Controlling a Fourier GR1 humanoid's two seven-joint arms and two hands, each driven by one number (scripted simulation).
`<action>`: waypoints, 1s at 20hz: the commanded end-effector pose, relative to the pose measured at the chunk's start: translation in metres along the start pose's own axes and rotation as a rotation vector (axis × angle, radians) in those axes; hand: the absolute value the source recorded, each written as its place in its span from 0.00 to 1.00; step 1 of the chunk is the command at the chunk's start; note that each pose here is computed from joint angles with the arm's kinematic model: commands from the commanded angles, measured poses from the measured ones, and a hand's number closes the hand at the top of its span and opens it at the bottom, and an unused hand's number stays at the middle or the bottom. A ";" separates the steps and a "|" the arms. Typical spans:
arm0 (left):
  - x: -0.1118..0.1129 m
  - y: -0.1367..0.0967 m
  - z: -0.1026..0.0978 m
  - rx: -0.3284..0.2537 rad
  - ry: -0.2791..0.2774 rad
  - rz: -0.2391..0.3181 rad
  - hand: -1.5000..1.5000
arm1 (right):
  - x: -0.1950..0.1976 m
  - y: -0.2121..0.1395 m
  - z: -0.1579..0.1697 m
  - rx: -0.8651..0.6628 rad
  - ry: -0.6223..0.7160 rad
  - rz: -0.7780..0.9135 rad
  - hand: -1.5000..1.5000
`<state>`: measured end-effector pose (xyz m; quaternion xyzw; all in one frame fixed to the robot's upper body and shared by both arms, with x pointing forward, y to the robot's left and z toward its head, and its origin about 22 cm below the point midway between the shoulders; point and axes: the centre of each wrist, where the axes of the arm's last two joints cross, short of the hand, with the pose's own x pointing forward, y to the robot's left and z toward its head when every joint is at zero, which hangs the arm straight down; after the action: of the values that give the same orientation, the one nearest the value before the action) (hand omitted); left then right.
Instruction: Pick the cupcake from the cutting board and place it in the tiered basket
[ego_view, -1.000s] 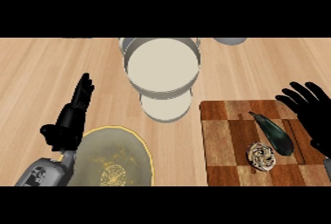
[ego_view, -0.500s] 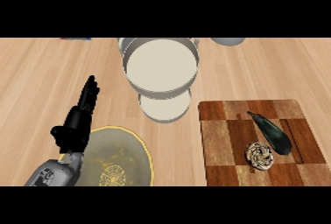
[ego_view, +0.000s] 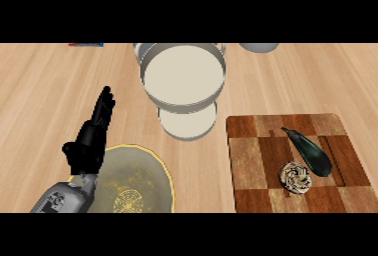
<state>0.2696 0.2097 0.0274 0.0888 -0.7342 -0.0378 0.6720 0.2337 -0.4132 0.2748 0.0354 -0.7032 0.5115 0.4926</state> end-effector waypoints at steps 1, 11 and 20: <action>0.011 0.000 -0.009 0.003 -0.006 0.006 0.50 | 0.025 0.025 -0.009 0.140 0.041 0.182 0.00; 0.000 -0.014 -0.012 -0.022 -0.021 -0.023 0.50 | 0.018 0.061 -0.021 0.188 0.076 0.252 0.00; 0.008 0.004 0.002 -0.016 -0.002 -0.003 0.50 | 0.020 0.095 -0.023 0.289 0.227 0.333 0.00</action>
<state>0.2726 0.2054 0.0318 0.0857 -0.7384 -0.0448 0.6674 0.1897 -0.3457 0.2324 -0.0981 -0.5892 0.6452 0.4763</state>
